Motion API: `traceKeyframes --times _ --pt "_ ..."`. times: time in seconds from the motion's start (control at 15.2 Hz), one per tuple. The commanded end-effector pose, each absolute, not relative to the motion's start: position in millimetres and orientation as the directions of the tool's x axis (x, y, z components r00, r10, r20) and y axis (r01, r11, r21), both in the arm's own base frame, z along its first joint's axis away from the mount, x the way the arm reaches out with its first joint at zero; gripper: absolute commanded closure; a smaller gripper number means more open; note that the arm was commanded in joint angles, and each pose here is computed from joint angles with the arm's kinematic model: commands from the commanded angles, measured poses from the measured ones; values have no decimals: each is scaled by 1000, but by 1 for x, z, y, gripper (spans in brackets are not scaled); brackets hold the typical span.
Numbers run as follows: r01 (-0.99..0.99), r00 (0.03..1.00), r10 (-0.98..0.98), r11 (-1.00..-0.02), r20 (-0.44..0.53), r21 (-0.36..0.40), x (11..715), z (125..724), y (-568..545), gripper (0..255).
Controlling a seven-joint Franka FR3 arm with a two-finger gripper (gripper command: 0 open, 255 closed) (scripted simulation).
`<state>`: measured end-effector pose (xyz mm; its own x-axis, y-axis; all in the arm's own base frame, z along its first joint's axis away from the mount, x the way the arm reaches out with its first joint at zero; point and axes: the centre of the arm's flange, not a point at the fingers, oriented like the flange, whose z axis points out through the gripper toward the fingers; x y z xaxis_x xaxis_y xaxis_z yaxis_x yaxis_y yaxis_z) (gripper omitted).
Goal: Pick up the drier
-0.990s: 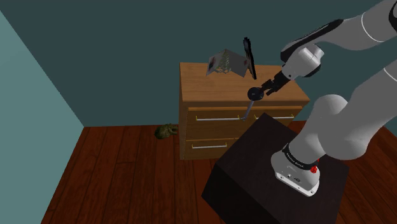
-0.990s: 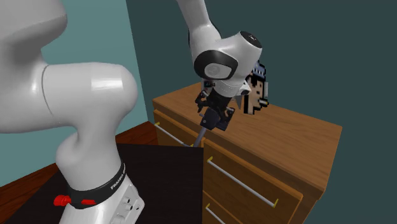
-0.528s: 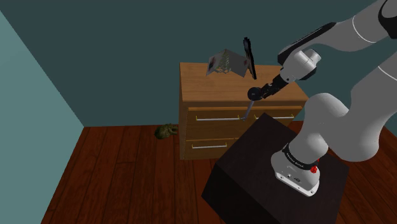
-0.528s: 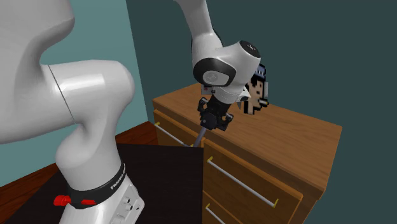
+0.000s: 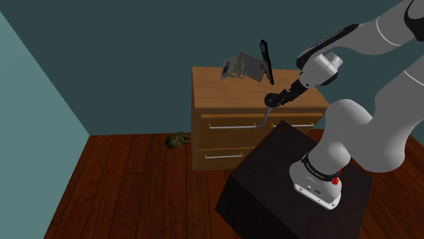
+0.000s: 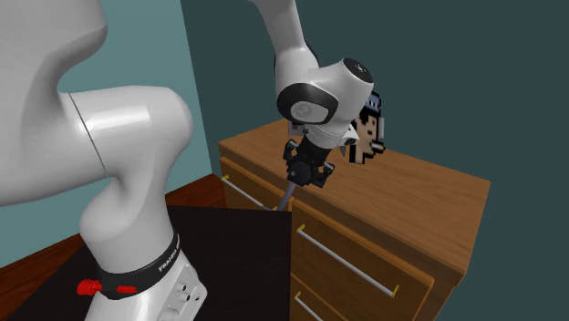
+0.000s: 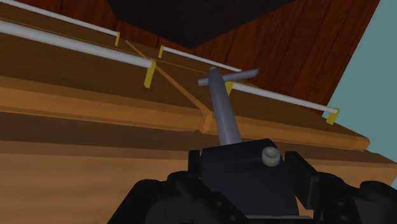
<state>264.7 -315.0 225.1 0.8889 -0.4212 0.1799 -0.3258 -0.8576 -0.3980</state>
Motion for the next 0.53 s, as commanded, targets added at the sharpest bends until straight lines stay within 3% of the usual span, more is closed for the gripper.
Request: traceKeyframes --times 0.0,0.46 --pt "-326 889 -421 -858 180 -397 265 230 -315 255" --pt "-326 889 -421 -858 180 -397 265 267 -315 255"
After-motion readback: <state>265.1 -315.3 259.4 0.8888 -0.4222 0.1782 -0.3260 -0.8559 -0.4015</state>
